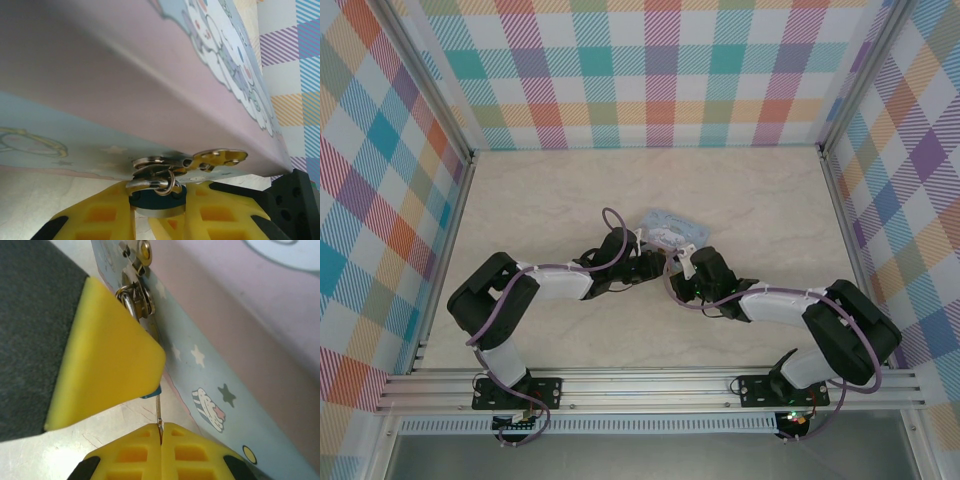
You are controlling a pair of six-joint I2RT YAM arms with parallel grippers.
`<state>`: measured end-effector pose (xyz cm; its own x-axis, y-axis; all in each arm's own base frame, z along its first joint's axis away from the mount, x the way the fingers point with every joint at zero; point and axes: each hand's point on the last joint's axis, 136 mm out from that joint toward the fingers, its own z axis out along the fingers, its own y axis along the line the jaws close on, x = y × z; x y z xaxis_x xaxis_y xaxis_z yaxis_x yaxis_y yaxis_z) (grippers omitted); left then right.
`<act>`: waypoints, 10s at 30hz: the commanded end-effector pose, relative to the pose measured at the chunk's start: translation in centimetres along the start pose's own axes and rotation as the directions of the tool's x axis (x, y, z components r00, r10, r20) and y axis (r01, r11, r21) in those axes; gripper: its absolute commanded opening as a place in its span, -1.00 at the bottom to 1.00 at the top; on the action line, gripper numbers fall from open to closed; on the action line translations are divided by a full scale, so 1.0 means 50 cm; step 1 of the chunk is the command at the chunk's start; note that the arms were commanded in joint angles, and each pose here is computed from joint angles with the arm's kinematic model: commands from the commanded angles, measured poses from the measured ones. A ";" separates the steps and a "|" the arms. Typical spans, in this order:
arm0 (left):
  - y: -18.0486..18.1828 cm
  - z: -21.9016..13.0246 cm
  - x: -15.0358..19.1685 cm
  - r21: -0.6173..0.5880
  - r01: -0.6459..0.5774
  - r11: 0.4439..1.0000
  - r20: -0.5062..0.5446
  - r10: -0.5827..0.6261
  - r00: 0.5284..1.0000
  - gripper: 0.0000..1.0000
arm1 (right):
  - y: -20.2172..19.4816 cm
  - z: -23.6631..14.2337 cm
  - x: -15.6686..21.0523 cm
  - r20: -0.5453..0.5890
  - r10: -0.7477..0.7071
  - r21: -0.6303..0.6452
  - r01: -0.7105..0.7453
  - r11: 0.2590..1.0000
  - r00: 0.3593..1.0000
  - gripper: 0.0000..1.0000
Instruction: Unlock the padlock with the key
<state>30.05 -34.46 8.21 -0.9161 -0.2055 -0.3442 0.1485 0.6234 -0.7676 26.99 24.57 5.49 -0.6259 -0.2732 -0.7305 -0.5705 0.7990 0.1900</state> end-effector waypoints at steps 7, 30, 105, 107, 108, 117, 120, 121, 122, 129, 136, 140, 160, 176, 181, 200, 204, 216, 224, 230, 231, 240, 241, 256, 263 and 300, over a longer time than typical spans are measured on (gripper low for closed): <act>-0.050 -0.014 -0.008 0.065 -0.016 0.998 0.016 0.015 1.000 -0.70 | 0.014 -0.012 -0.061 0.095 0.017 -0.055 -0.012 0.998 0.995 -1.00; -0.048 -0.012 -0.011 0.062 -0.015 0.998 0.021 0.014 1.000 -0.70 | 0.013 -0.013 0.005 0.009 0.015 -0.071 -0.014 0.997 1.000 -1.00; -0.062 -0.015 -0.005 0.082 0.018 0.996 -0.011 -0.018 1.000 -0.70 | -0.004 -0.066 -0.166 0.286 0.105 -0.213 -0.044 0.976 0.952 -1.00; -0.063 -0.015 -0.005 0.083 0.020 0.996 -0.011 -0.019 1.000 -0.70 | -0.008 -0.070 -0.165 0.293 0.121 -0.223 -0.056 0.973 0.948 -1.00; -0.064 -0.015 -0.005 0.084 0.020 0.996 -0.010 -0.019 1.000 -0.70 | -0.010 -0.071 -0.165 0.298 0.128 -0.227 -0.060 0.972 0.946 -1.00; -0.066 -0.014 -0.006 0.089 0.031 0.996 -0.010 -0.030 0.999 -0.70 | -0.006 -0.066 -0.156 0.279 0.141 -0.255 -0.068 0.964 0.950 -1.00; -0.069 -0.013 -0.009 0.096 0.048 0.994 -0.006 -0.047 0.999 -0.69 | -0.009 -0.058 -0.145 0.265 0.145 -0.254 -0.076 0.964 0.953 -1.00; -0.069 -0.013 -0.009 0.099 0.057 0.993 -0.007 -0.057 0.998 -0.69 | -0.010 -0.056 -0.141 0.263 0.147 -0.252 -0.079 0.964 0.953 -1.00; -0.071 -0.014 -0.011 0.104 0.069 0.992 -0.004 -0.069 0.998 -0.69 | -0.012 -0.054 -0.140 0.264 0.149 -0.249 -0.082 0.965 0.953 -1.00; -0.085 -0.013 -0.013 0.133 0.136 0.982 -0.019 -0.135 0.991 -0.69 | -0.017 -0.059 -0.144 0.301 0.136 -0.234 -0.065 0.970 0.944 -1.00; -0.094 -0.009 -0.011 0.155 0.174 0.973 -0.038 -0.170 0.985 -0.70 | -0.019 -0.054 -0.132 0.307 0.125 -0.230 -0.053 0.972 0.944 -1.00; -0.092 -0.007 -0.010 0.153 0.182 0.971 -0.042 -0.178 0.983 -0.70 | -0.017 -0.050 -0.132 0.309 0.120 -0.238 -0.045 0.970 0.943 -1.00; -0.087 -0.005 -0.006 0.148 0.204 0.968 -0.050 -0.199 0.979 -0.70 | 0.010 -0.050 -0.168 0.336 0.118 -0.309 -0.009 0.951 0.935 -1.00; -0.089 -0.006 -0.006 0.151 0.211 0.966 -0.053 -0.205 0.977 -0.70 | 0.004 -0.024 -0.170 0.330 0.083 -0.263 0.007 0.965 0.940 -1.00; -0.089 -0.006 -0.007 0.151 0.213 0.965 -0.051 -0.207 0.977 -0.70 | 0.014 -0.012 -0.162 0.314 0.072 -0.269 0.016 0.963 0.947 -1.00; -0.088 -0.005 -0.006 0.143 0.216 0.966 -0.058 -0.210 0.976 -0.70 | 0.032 -0.024 -0.190 0.352 0.075 -0.286 0.031 0.958 0.933 -1.00; -0.090 -0.004 -0.006 0.144 0.214 0.966 -0.059 -0.208 0.976 -0.70 | 0.043 -0.027 -0.203 0.364 0.099 -0.321 0.025 0.947 0.926 -1.00; -0.088 -0.003 -0.004 0.141 0.218 0.966 -0.065 -0.211 0.975 -0.70 | 0.056 -0.041 -0.257 0.415 0.094 -0.339 0.058 0.939 0.905 -1.00; -0.091 -0.009 -0.001 0.144 0.228 0.963 -0.071 -0.219 0.973 -0.70 | 0.073 -0.044 -0.294 0.443 0.059 -0.357 0.116 0.927 0.894 -1.00; -0.112 -0.014 -0.003 0.172 0.243 0.955 -0.093 -0.230 0.969 -0.71 | 0.062 -0.025 -0.265 0.420 -0.008 -0.310 0.152 0.938 0.908 -1.00; -0.113 -0.016 -0.003 0.172 0.246 0.954 -0.095 -0.232 0.968 -0.71 | 0.059 -0.021 -0.258 0.418 -0.019 -0.301 0.158 0.940 0.908 -1.00; -0.122 -0.029 0.001 0.172 0.245 0.954 -0.108 -0.229 0.968 -0.71 | 0.058 -0.017 -0.262 0.468 -0.113 -0.254 0.256 0.933 0.876 -1.00; -0.123 -0.029 0.001 0.170 0.242 0.955 -0.108 -0.226 0.968 -0.71 | 0.061 -0.017 -0.265 0.468 -0.117 -0.257 0.262 0.930 0.876 -1.00; -0.095 -0.007 -0.004 0.146 0.252 0.957 -0.074 -0.243 0.967 -0.64 | 0.045 0.021 -0.164 0.232 0.189 -0.369 -0.093 0.925 0.954 -1.00; -0.068 0.009 -0.001 0.113 0.258 0.959 -0.059 -0.253 0.966 -0.39 | 0.034 0.044 -0.092 0.092 0.367 -0.350 -0.315 0.882 0.925 -1.00; 0.046 -0.114 -0.027 0.233 0.439 0.868 0.065 -0.464 0.883 0.10 | 0.072 0.046 -0.056 -0.115 0.744 -0.322 -0.733 0.599 0.659 -1.00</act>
<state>28.57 -27.30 7.73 -0.8575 -0.5136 -0.0298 -0.2133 0.4076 -0.8879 27.93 28.84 5.73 -0.8931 0.3369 -0.2982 -0.0742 0.5435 0.8361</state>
